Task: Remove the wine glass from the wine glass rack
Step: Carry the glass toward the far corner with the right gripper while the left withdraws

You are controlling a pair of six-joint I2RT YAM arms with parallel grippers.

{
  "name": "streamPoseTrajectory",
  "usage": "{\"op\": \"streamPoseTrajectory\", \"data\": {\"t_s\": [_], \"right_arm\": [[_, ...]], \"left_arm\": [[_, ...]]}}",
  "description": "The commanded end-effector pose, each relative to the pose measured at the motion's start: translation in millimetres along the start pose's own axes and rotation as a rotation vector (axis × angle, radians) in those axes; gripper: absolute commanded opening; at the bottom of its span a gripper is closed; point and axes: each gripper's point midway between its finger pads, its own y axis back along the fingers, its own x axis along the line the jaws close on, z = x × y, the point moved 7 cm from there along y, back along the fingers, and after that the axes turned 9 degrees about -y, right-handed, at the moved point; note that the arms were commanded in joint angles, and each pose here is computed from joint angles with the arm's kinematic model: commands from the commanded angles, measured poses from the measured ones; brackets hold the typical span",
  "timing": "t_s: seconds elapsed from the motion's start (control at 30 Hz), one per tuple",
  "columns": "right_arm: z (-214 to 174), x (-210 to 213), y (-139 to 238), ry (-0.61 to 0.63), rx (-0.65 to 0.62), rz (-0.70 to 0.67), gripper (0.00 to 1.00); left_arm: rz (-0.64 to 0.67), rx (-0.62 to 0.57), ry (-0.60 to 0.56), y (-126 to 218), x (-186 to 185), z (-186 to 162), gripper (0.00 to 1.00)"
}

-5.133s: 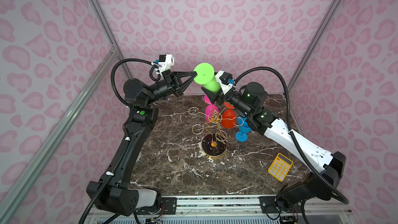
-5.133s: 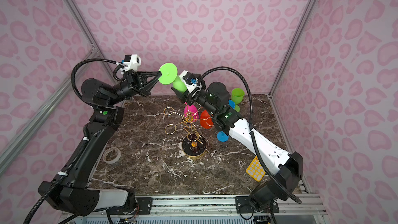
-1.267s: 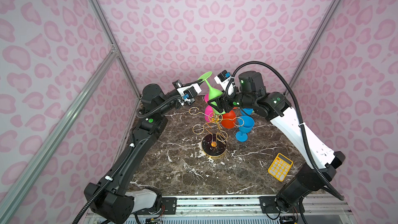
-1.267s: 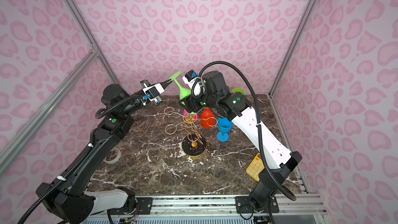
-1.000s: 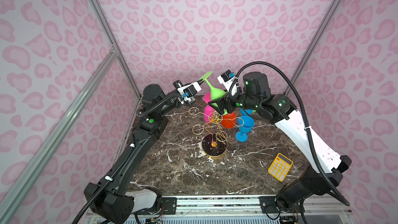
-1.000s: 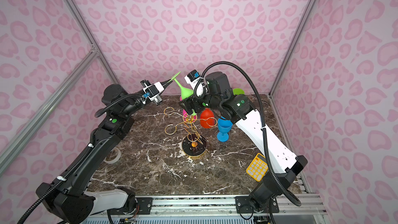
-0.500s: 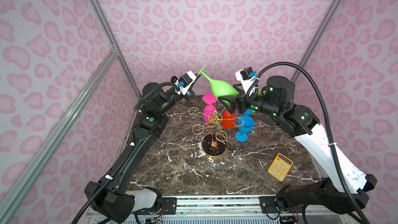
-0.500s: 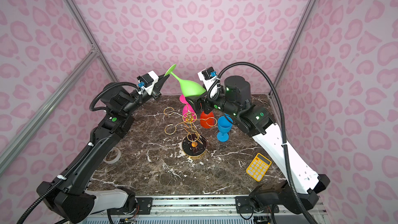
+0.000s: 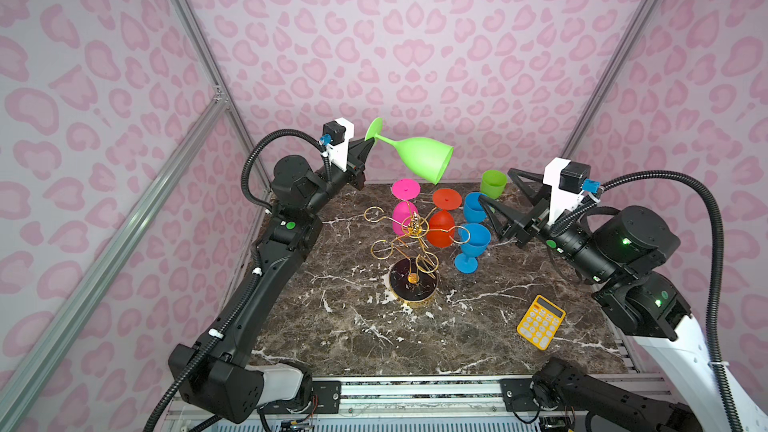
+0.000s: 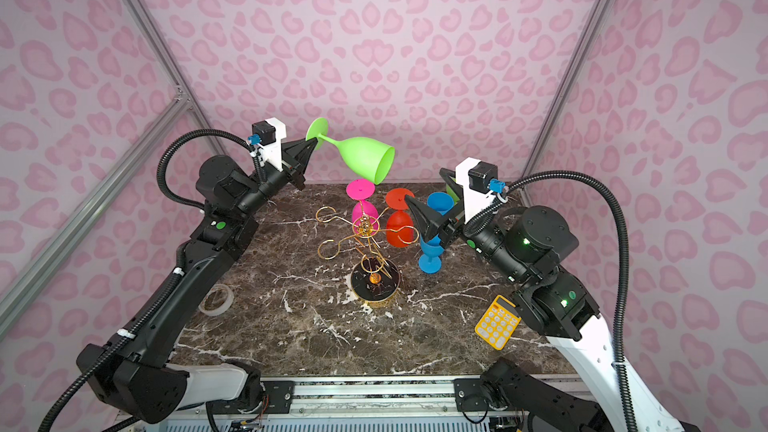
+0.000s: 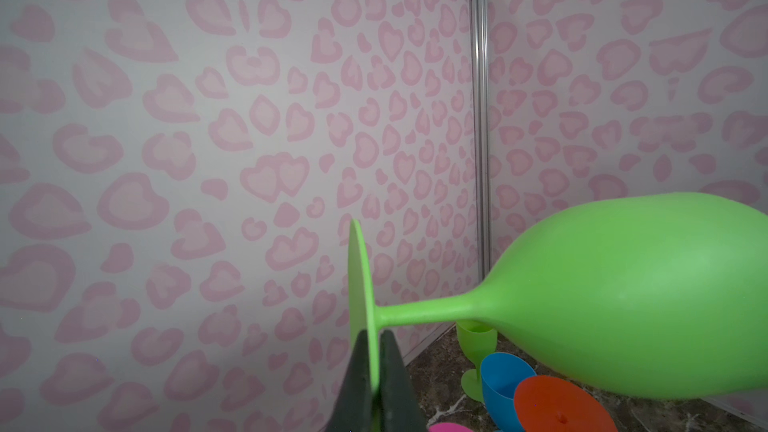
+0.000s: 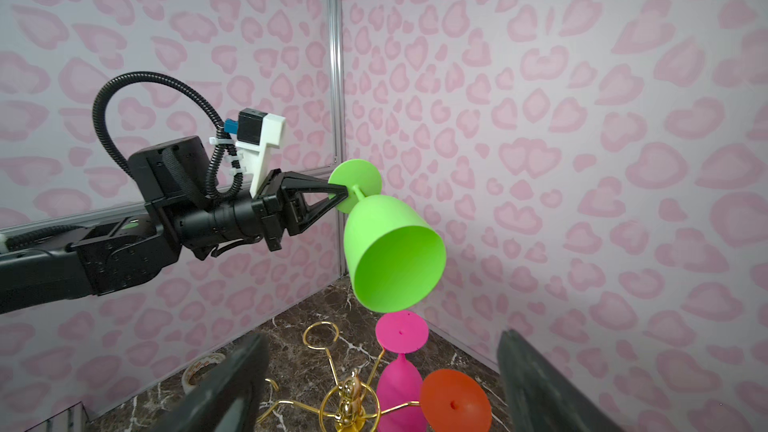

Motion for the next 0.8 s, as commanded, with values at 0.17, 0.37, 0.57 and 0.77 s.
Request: {"op": "streamPoseTrajectory", "data": {"t_s": [0.17,0.37,0.57,0.77], "right_arm": [[-20,-14,-44,-0.076,0.093,0.011,0.62],[-30,-19,-74,-0.101,0.124,0.012,0.6],[-27,-23,-91,-0.101,0.113,0.003,0.56],[-25,-24,-104,-0.117,0.112,0.019,0.44]], "left_arm": [[-0.118,-0.014,0.186,2,-10,-2,0.04],[-0.143,-0.015,0.207,7,-13,0,0.03],[-0.175,-0.017,0.219,12,-17,3,0.04],[-0.205,-0.021,0.227,14,-21,4,0.04]]}}
